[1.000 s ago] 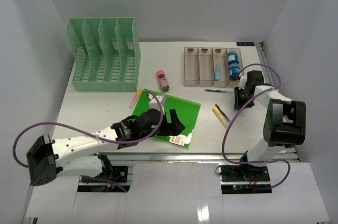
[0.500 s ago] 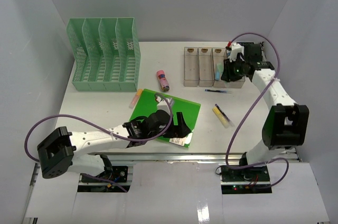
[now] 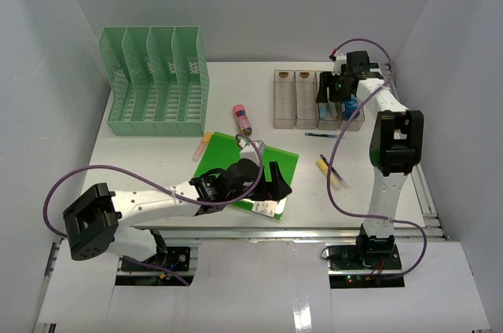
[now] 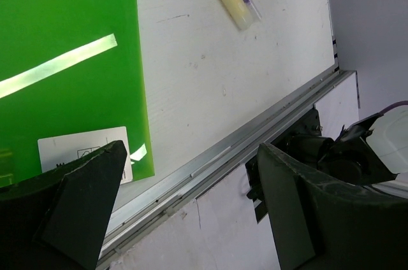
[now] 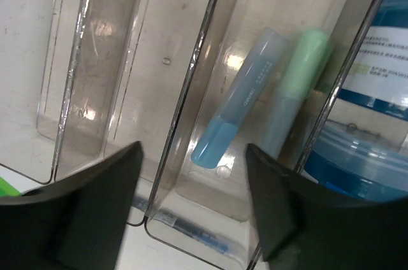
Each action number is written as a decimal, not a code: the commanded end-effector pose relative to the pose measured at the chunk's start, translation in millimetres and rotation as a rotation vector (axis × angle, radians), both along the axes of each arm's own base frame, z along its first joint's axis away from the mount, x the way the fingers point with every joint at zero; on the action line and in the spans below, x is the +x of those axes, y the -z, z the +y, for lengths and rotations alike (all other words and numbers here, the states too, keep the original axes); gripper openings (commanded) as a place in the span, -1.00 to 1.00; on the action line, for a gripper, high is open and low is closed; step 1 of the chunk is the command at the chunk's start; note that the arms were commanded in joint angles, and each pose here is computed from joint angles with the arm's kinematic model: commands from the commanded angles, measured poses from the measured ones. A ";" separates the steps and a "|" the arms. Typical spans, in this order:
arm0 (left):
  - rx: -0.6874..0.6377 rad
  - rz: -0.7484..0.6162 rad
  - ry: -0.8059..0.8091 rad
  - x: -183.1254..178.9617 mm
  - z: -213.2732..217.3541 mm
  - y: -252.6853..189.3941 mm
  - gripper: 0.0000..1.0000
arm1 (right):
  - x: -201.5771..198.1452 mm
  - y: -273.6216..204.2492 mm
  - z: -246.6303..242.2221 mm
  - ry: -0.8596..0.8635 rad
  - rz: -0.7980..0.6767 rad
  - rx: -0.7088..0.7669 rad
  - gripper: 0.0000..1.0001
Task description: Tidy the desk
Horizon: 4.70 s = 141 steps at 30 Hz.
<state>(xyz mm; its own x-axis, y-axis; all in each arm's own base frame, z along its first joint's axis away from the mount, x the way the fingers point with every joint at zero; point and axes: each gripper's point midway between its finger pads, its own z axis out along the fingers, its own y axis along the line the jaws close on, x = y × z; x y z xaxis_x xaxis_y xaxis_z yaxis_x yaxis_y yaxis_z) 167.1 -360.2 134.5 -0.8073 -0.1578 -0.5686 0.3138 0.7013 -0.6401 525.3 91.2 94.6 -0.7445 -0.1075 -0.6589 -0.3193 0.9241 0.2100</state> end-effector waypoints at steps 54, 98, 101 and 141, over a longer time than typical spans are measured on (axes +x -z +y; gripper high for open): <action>0.402 0.257 -0.187 112.8 -158.5 96.6 0.15 | -253.5 -80.3 -65.1 -0.144 -0.277 0.271 0.45; 0.563 0.371 -0.250 127.5 -125.2 173.1 0.04 | -257.2 -84.0 -65.6 -0.140 -0.288 0.304 0.43; 0.596 0.365 -0.270 135.2 -112.2 178.9 0.04 | -257.3 -84.4 -66.1 -0.138 -0.289 0.304 0.43; 0.814 0.255 -0.119 122.6 -66.8 179.5 0.13 | -259.1 -78.5 -65.1 -0.147 -0.279 0.310 0.42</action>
<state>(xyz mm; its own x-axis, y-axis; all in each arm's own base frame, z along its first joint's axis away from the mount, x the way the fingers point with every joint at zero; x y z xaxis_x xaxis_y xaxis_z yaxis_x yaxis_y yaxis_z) 323.8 -474.5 27.2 -0.8653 -0.0033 -0.5013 0.1047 0.9768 -0.1870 270.2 21.6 170.1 -0.5396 0.0322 -0.8413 -0.5032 0.7888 0.3529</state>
